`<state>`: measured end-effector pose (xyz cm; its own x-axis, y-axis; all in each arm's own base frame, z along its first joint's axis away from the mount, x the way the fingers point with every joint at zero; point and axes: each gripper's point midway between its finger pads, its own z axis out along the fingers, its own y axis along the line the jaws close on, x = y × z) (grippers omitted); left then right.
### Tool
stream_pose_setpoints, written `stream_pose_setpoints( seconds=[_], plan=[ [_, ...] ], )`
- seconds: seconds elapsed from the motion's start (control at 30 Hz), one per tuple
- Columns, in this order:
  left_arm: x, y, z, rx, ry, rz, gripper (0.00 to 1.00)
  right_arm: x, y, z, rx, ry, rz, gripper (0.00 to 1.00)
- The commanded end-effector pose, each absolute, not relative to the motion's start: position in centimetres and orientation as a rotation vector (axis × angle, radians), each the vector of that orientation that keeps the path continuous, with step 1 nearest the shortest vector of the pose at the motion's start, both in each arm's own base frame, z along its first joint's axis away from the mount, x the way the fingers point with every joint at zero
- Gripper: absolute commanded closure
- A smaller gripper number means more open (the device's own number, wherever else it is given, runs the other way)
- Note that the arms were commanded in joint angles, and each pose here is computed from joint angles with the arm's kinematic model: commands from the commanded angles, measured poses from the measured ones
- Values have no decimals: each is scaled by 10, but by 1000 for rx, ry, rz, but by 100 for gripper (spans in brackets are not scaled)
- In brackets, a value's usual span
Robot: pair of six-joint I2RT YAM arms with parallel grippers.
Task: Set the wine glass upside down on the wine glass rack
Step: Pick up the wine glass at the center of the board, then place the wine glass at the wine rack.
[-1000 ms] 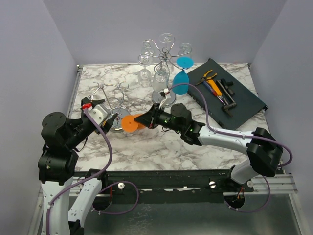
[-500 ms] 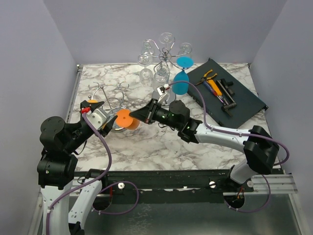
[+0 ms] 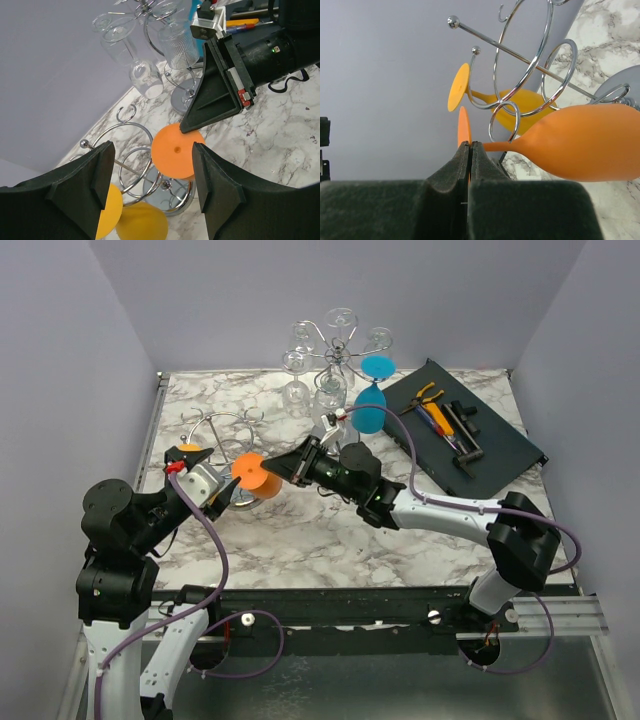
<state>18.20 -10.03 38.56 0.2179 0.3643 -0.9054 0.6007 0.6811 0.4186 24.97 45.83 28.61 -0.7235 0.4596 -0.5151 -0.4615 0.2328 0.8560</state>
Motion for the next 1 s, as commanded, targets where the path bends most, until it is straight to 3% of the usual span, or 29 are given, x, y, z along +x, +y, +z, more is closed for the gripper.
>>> stream_pose_setpoints(
  seconds=[0.0, 0.37, 0.73, 0.97],
  plan=[
    [177, -104, 382, 896, 1384, -217, 31, 261, 463, 309, 85, 1690, 1614, 99],
    [174, -103, 382, 898, 1376, -212, 31, 272, 471, 306, 139, 1694, 1613, 99],
    [173, -103, 382, 902, 1371, -208, 31, 273, 477, 298, 157, 1748, 1520, 87],
    [172, -103, 382, 903, 1369, -207, 31, 275, 484, 293, 168, 1765, 1500, 85]
  ],
)
